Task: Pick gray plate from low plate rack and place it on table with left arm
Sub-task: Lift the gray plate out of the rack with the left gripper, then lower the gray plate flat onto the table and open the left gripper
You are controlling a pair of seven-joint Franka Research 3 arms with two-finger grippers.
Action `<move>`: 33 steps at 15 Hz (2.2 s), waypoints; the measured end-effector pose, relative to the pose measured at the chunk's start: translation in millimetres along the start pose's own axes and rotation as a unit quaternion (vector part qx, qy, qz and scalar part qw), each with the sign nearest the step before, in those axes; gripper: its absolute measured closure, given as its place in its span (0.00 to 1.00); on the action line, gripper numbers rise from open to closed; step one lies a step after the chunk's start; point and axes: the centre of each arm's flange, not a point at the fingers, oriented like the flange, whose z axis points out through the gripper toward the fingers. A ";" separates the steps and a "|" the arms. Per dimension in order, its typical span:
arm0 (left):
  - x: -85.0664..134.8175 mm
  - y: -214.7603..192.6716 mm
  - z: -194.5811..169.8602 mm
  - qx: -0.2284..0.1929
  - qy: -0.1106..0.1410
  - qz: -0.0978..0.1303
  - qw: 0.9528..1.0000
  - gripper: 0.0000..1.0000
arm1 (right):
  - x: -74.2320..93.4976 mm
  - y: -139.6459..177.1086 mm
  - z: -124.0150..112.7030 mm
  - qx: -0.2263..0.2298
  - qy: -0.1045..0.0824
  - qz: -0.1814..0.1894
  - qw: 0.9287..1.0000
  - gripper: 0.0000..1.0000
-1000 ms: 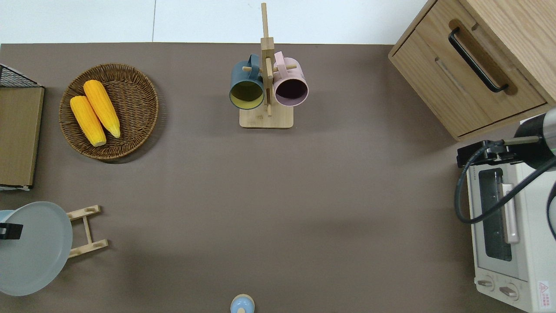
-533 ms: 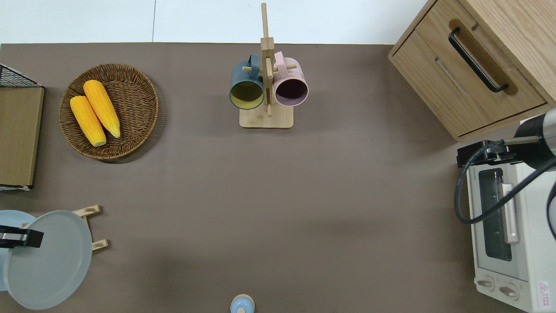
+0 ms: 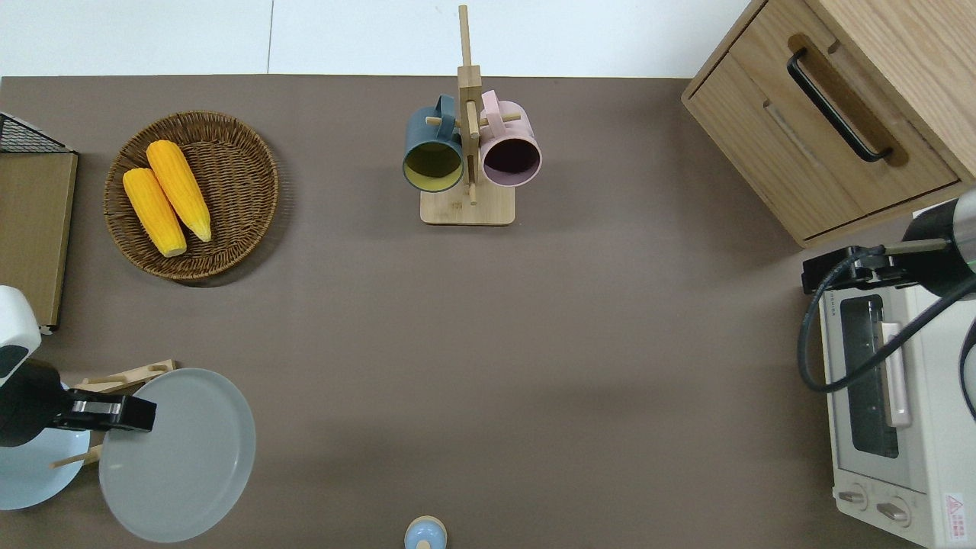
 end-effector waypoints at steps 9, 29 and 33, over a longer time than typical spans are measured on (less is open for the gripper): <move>34.0 -11.4 75.8 -0.103 -0.017 -0.032 0.994 0.91 | 0.0 0.0 0.0 0.000 0.000 0.000 1.000 0.01; 45.1 -77.4 213.0 -0.177 0.071 0.073 0.979 0.91 | 0.0 0.0 0.0 0.000 0.000 0.000 1.000 0.01; 49.0 -74.2 215.5 -0.167 0.077 0.085 0.979 0.83 | 0.0 0.0 0.0 0.000 0.000 0.000 1.000 0.01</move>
